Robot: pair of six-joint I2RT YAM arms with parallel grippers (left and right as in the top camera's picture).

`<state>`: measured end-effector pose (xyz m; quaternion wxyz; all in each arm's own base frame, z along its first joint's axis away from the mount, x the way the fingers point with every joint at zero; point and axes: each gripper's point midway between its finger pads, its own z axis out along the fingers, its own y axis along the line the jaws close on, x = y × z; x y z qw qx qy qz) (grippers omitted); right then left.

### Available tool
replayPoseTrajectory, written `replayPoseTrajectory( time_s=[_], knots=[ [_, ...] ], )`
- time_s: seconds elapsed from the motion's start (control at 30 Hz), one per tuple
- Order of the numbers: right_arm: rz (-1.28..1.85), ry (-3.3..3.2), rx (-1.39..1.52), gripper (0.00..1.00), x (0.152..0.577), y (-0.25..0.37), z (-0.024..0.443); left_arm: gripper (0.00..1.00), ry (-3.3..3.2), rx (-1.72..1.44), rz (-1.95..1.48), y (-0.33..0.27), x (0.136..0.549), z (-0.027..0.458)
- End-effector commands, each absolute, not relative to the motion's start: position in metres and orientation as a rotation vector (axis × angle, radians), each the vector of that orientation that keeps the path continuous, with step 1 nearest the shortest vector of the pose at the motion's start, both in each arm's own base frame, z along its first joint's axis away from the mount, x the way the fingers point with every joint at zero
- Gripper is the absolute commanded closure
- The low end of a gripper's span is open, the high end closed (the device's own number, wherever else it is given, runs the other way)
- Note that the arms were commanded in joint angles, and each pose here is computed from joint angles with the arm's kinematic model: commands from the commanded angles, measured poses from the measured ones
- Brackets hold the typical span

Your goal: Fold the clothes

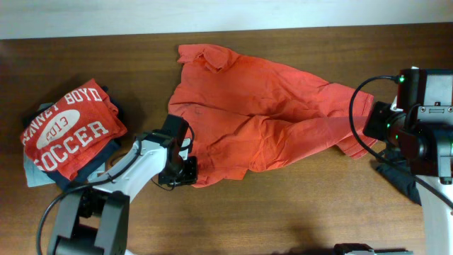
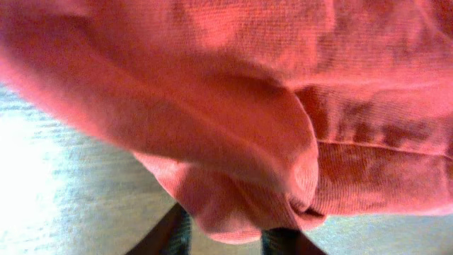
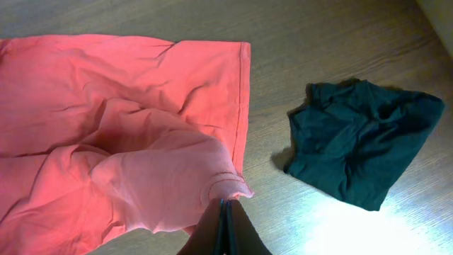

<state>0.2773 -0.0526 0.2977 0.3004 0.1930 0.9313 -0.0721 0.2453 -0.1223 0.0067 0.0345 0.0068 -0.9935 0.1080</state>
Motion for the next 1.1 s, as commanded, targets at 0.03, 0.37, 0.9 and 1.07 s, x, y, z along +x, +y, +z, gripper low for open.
replayPoseTrajectory(
  time_s=[0.03,0.37,0.9,1.07],
  knots=[
    [-0.217,2.449,0.541,0.96,0.277,-0.059,0.303,0.83,-3.022,-0.012,0.281,-0.117,0.241,-0.009],
    [-0.250,2.462,0.549,0.96,0.273,-0.062,0.301,0.99,-3.074,-0.015,0.188,-0.094,0.254,0.066],
    [-0.249,2.800,0.653,0.96,0.226,-0.049,0.252,0.99,-3.182,0.075,0.059,-0.030,0.248,0.152],
    [-0.253,2.896,0.671,0.82,0.213,-0.046,0.240,0.99,-3.178,0.065,0.013,-0.025,0.246,0.152]
  ],
)
